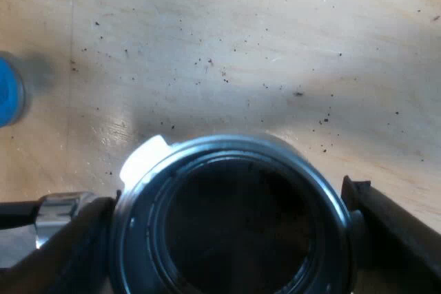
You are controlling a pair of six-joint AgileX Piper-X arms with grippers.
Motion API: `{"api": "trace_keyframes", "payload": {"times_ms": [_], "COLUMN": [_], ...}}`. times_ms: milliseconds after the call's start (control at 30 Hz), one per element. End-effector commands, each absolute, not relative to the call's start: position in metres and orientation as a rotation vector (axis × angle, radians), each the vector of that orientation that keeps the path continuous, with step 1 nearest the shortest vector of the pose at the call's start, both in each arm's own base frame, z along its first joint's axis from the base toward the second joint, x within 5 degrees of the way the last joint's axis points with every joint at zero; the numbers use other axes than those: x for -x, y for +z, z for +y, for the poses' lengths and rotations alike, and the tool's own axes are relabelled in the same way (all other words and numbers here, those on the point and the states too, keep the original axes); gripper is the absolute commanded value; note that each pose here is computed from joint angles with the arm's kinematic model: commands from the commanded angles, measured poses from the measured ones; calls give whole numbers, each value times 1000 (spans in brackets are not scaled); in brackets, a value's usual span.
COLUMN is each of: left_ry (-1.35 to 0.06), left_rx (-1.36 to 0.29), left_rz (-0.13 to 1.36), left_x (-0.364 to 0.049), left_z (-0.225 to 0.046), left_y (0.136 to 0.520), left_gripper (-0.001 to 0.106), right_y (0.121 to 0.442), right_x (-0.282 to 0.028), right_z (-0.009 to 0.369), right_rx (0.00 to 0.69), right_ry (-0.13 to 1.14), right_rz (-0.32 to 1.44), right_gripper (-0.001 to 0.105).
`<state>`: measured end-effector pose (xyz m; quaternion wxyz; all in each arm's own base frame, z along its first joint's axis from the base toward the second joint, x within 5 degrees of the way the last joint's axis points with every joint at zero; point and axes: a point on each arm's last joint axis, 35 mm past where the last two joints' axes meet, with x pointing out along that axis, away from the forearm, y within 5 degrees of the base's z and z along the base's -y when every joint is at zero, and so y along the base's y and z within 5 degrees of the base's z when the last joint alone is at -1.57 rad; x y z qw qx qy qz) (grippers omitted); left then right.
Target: Put the handle in the coffee machine
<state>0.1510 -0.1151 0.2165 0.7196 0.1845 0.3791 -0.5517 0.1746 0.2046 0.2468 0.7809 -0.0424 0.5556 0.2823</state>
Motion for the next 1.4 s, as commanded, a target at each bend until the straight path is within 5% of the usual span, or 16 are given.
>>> {"api": "trace_keyframes", "payload": {"times_ms": [33, 267, 567, 800, 967, 1000, 1133, 1233, 1400], "left_ry": [-1229, -1229, -1231, -1253, -1269, -1269, -1271, -1270, -1245], "left_rx": [-394, -394, -398, -383, -372, -372, -371, -376, -374], "left_rz": [844, 844, 842, 821, 811, 811, 810, 804, 776], "left_x": [-150, -150, -150, -151, -151, -151, -151, -151, -155], "left_z": [-116, -116, -116, -117, -118, -118, -118, -117, -109], "left_y": [217, 217, 217, 219, 219, 219, 219, 220, 222], "left_gripper": [49, 45, 0, 0, 0, 0, 0, 0, 0], "right_y": [255, 255, 255, 255, 255, 255, 255, 255, 255], "right_x": [-174, -174, -174, -174, -173, -173, -175, -176, -177], "right_z": [206, 206, 206, 206, 206, 206, 205, 204, 203], "right_rx": [64, 64, 57, 42, 35, 36, 57, 70, 95], "right_ry": [640, 640, 635, 633, 647, 645, 604, 578, 541], "right_rz": [1177, 1177, 1180, 1188, 1197, 1195, 1171, 1156, 1126], "right_gripper": [0, 0, 0, 0, 27, 50, 92, 102, 102]}}
